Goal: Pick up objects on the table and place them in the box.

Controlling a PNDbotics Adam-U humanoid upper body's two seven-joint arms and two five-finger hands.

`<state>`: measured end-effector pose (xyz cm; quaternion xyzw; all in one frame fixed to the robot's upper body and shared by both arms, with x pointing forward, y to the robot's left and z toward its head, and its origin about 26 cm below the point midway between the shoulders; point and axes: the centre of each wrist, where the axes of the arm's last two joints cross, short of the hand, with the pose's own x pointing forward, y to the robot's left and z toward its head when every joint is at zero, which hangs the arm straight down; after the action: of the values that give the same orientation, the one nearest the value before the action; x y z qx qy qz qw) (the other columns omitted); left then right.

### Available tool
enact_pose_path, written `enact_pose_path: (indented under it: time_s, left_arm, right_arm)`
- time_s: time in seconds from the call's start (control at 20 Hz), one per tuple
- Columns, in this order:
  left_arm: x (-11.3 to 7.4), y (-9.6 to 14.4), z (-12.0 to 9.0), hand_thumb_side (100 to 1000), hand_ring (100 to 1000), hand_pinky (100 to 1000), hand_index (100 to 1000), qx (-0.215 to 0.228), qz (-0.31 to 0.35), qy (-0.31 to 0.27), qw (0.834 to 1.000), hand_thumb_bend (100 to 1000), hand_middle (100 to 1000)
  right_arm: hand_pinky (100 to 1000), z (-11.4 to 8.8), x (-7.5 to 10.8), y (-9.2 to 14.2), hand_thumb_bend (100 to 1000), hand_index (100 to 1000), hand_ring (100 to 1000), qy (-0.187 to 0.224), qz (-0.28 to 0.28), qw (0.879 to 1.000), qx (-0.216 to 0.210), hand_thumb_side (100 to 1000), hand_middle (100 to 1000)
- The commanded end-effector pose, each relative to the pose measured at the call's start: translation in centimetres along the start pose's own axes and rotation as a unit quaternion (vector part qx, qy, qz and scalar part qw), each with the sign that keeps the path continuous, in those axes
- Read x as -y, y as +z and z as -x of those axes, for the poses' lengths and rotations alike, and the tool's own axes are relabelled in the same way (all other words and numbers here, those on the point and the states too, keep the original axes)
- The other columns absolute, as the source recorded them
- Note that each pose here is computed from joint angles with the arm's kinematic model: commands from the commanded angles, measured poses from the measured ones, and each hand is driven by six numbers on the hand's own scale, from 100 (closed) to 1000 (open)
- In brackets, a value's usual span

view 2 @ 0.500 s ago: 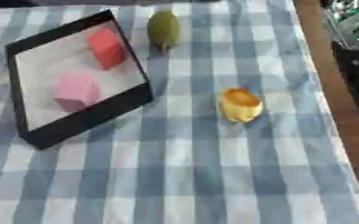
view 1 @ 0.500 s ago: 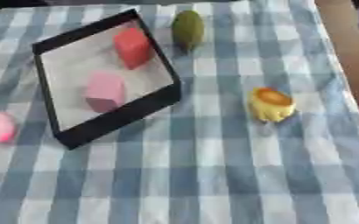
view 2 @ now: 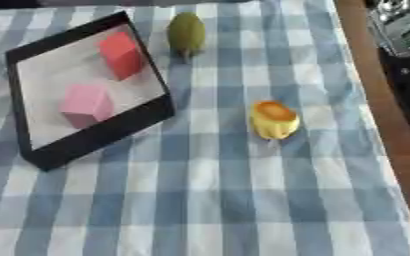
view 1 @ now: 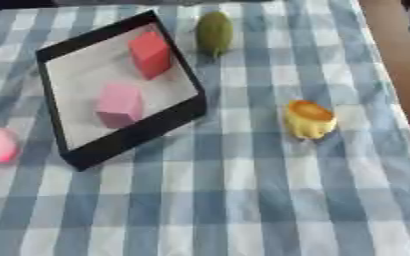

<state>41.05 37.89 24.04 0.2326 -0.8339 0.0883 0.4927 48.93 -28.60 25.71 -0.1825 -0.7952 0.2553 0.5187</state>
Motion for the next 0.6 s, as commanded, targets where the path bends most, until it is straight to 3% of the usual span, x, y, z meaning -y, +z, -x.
enact_pose_path:
  time_s: [0.05, 0.4, 0.6]
  left_arm:
    - [-0.7, -0.7, -1.5, 884, 819, 791, 924, 0.024, -0.007, -0.005, 1.0, 344, 764]
    - [-0.4, -0.8, -1.8, 883, 820, 790, 924, 0.027, -0.003, -0.001, 1.0, 343, 764]
    - [0.1, -0.8, -2.0, 883, 820, 790, 924, 0.029, 0.001, 0.004, 1.0, 343, 764]
  right_arm:
    - [868, -1.7, 1.3, -0.5, 495, 863, 767, 0.027, 0.005, 0.999, 0.022, 612, 806]
    - [881, -4.0, -0.3, -1.8, 546, 883, 802, 0.102, -0.057, 0.993, 0.037, 560, 834]
    - [886, -5.1, -2.4, -3.0, 549, 897, 829, 0.207, -0.118, 0.971, 0.019, 492, 856]
